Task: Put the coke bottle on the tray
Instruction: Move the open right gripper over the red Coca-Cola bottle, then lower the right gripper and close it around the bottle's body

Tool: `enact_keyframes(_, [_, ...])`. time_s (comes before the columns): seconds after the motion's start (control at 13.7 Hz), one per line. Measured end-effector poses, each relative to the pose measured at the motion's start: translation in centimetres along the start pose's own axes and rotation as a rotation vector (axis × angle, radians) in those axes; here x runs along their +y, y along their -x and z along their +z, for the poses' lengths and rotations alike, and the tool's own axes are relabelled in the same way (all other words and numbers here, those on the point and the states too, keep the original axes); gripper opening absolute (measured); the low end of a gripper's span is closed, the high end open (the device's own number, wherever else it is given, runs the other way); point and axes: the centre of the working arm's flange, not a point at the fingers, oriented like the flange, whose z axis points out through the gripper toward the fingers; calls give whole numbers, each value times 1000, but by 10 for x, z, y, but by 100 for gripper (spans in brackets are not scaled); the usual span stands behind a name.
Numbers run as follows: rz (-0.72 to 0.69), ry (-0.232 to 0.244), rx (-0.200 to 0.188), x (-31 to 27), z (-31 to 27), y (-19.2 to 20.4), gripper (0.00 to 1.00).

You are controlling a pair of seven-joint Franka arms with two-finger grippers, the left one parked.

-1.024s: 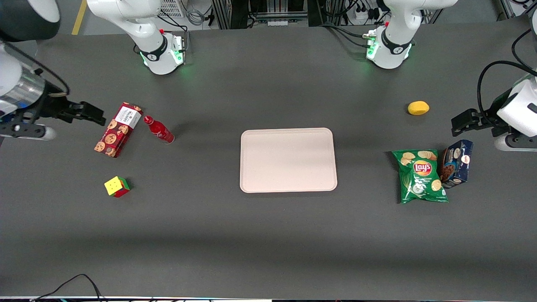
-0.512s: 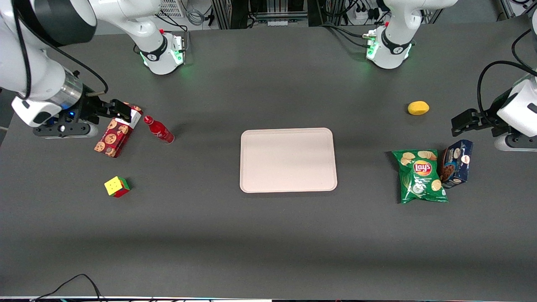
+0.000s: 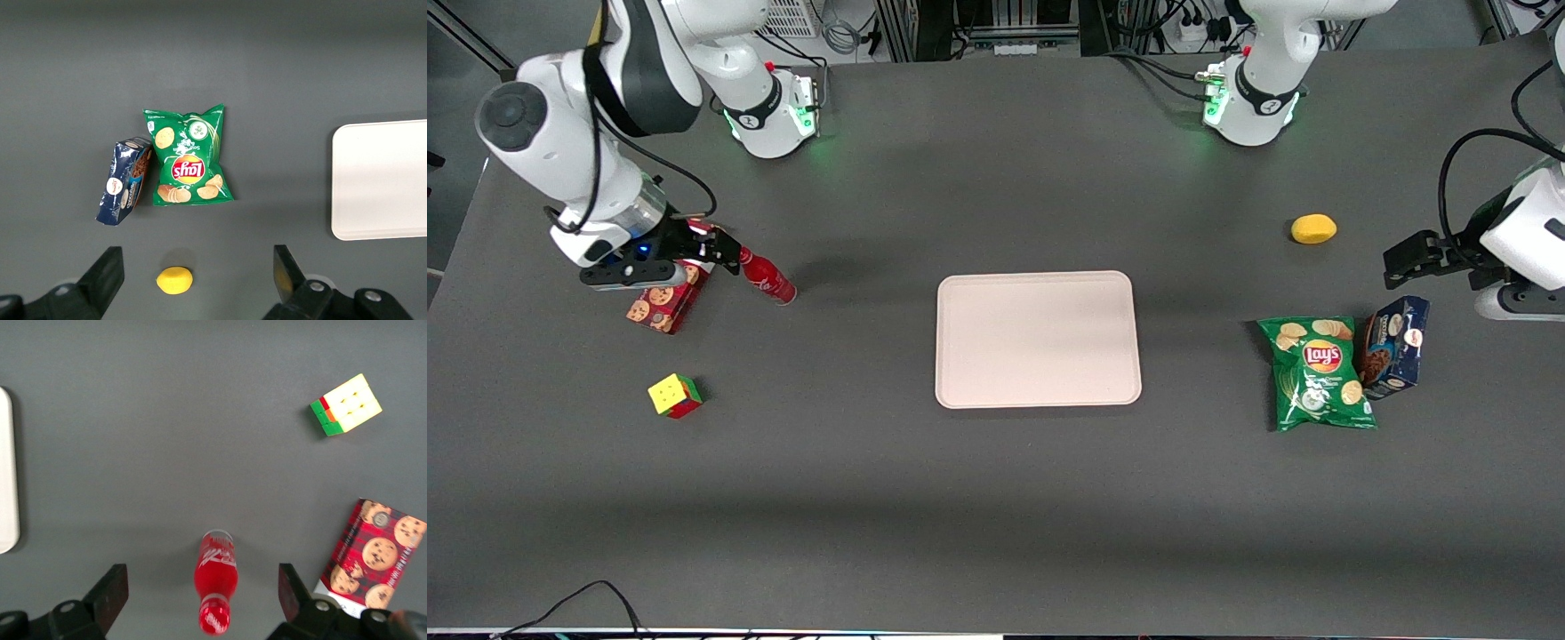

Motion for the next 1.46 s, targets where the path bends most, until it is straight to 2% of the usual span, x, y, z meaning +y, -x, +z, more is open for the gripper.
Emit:
enact_keyframes(0.15, [0, -3, 43, 3, 30, 16, 100])
enact_keyframes(0.44, [1, -5, 74, 6, 56, 34, 100])
enact_keyframes(0.95, [2, 1, 19, 9, 84, 58, 100])
enact_keyframes(1.46, [1, 4, -5, 10, 92, 65, 100])
